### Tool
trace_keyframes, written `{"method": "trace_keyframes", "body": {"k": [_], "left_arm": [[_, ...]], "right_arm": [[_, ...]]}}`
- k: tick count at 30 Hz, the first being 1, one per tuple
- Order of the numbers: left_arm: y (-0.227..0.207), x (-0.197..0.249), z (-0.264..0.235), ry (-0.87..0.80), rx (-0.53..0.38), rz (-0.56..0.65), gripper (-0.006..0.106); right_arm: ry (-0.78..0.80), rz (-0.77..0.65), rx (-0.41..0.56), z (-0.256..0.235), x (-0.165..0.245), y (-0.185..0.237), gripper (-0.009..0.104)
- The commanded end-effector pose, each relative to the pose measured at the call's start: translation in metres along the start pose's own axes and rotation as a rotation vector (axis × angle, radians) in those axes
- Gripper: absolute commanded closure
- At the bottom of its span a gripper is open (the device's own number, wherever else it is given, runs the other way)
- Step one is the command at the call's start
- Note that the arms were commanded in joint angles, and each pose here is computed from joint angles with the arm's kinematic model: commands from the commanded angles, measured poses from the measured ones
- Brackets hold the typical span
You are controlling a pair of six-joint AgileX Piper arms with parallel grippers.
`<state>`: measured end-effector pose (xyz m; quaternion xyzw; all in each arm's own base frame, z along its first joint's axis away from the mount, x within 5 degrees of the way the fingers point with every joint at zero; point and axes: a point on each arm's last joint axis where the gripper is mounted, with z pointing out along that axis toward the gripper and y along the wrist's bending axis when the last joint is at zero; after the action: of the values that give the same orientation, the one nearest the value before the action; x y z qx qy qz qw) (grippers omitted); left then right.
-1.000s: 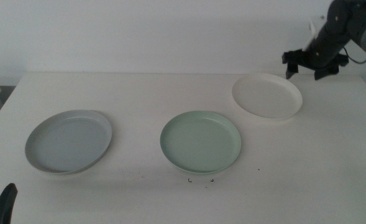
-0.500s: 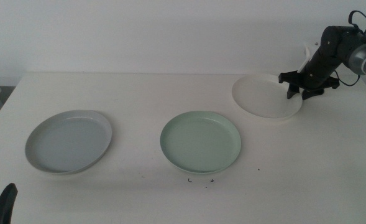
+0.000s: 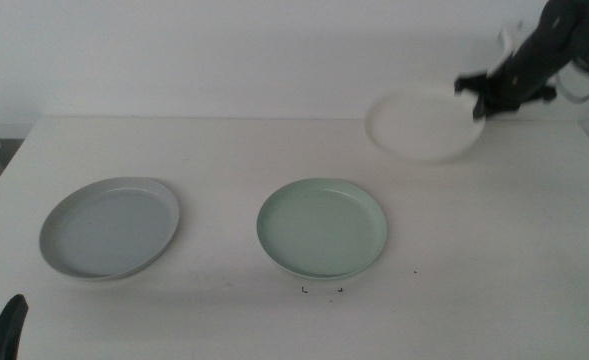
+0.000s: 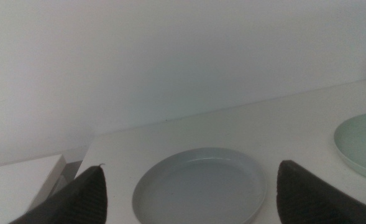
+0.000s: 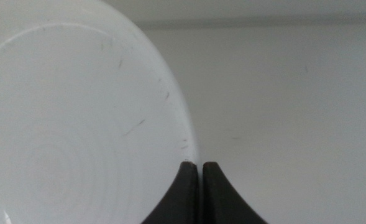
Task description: Stack the three bowls on top of each other.
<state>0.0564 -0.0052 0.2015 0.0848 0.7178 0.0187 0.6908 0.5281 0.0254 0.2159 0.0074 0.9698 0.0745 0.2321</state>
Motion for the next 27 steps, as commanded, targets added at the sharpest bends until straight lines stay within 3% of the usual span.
{"method": "trace_keyframes", "body": {"k": [1,8,19,27], "left_arm": [[0.000,-0.001,0.000,-0.017,-0.001,-0.006,0.007],[0.000,-0.001,0.000,-0.017,-0.001,-0.006,0.007],[0.000,-0.001,0.000,-0.017,-0.001,-0.006,0.007],[0.000,-0.001,0.000,-0.017,-0.001,-0.006,0.007]], "right_arm": [[-0.054,-0.034,-0.042,-0.046,-0.005,0.014,0.097],[-0.078,-0.082,-0.152,-0.094,0.035,0.068,0.097],[-0.041,-0.139,-0.204,-0.062,0.130,0.137,0.097],[-0.051,-0.118,-0.204,-0.043,0.145,0.138,0.097]]}}
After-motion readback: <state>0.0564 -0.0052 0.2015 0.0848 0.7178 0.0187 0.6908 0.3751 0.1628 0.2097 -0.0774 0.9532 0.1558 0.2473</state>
